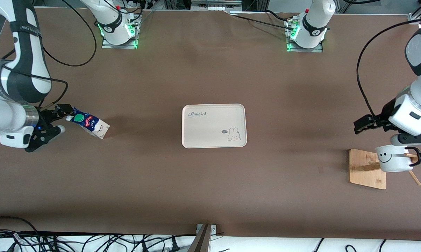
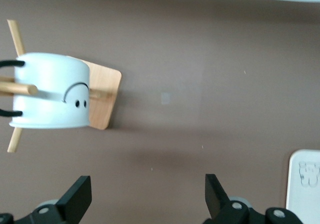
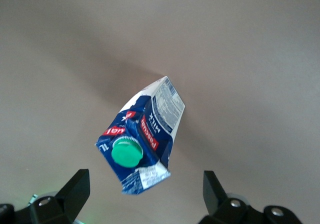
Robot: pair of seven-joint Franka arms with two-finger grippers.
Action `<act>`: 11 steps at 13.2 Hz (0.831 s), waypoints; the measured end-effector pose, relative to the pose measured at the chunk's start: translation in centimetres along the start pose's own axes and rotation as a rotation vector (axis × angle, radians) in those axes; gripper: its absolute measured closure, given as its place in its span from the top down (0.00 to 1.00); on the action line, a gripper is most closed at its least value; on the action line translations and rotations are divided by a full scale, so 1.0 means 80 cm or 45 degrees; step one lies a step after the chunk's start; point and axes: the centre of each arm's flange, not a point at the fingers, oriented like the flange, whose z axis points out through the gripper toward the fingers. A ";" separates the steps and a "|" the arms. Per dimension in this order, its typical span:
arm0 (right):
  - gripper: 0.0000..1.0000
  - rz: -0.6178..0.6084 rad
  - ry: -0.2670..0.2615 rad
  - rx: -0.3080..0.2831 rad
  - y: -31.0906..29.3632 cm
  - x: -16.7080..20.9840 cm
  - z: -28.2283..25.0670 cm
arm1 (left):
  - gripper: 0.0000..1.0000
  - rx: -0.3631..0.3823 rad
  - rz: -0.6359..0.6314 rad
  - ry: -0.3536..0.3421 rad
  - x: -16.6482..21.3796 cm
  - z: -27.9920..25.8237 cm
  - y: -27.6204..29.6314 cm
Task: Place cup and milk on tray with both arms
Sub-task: 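Grasp the milk carton with the right gripper while the left gripper approaches the mug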
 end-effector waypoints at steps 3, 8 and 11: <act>1.00 -0.202 0.001 -0.002 0.007 0.009 0.016 | 1.00 -0.002 -0.124 0.034 0.003 0.019 -0.028; 1.00 -0.359 -0.026 0.026 0.003 0.007 0.020 | 0.89 0.000 -0.219 0.052 -0.020 0.039 -0.067; 1.00 -0.396 -0.076 0.077 -0.008 0.007 0.027 | 0.91 -0.017 -0.239 0.167 -0.029 0.049 -0.081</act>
